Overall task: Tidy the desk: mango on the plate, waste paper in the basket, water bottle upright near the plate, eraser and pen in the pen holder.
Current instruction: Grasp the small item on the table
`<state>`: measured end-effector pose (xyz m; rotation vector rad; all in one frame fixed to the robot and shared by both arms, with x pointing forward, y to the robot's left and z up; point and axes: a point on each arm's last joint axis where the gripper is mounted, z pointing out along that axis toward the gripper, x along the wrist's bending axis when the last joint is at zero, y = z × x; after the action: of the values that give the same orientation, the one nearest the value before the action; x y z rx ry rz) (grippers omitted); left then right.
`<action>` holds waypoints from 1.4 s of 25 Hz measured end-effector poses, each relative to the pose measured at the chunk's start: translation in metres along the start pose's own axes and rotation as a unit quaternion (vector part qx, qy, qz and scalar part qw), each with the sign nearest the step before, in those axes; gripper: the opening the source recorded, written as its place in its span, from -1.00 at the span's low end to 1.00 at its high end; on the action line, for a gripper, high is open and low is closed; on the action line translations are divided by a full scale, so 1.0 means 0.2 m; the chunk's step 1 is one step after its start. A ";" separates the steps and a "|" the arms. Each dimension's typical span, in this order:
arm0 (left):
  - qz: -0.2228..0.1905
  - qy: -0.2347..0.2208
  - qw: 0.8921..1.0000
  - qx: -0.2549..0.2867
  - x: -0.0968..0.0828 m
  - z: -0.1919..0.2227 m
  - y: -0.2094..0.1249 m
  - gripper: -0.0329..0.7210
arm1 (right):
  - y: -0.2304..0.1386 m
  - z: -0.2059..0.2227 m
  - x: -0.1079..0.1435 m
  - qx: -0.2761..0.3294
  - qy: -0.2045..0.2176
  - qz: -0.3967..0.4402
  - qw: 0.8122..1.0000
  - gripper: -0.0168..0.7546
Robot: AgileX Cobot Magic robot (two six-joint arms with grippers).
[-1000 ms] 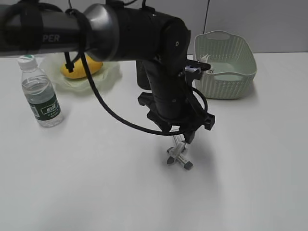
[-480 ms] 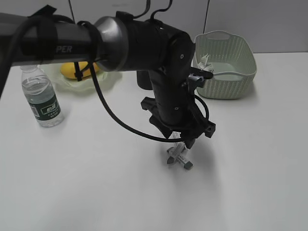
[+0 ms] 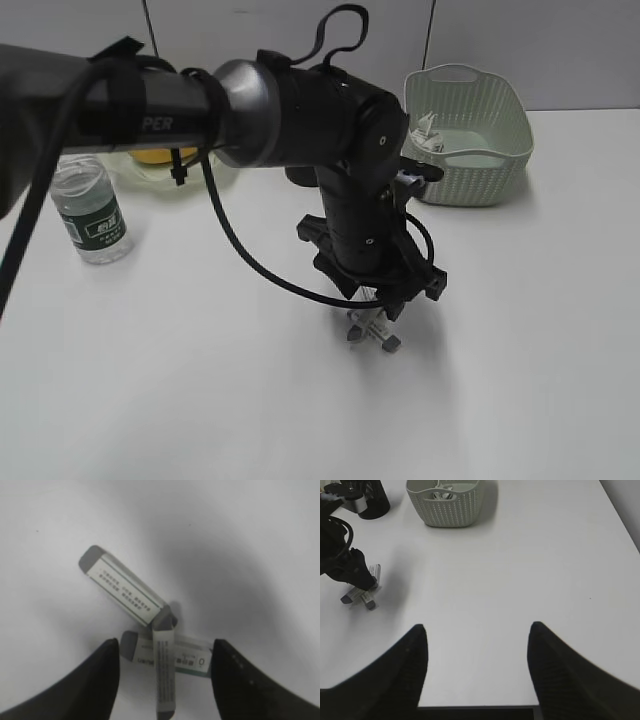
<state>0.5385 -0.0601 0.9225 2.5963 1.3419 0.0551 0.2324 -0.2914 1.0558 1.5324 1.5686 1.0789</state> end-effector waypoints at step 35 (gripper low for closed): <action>0.001 0.002 1.000 0.006 0.00 0.09 0.00 -0.14 | 0.00 0.00 0.00 0.000 0.000 0.000 1.000 0.34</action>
<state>0.5404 -0.0629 0.9041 2.6092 1.3463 0.0530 0.2324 -0.2914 1.0558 1.5324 1.5686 1.0789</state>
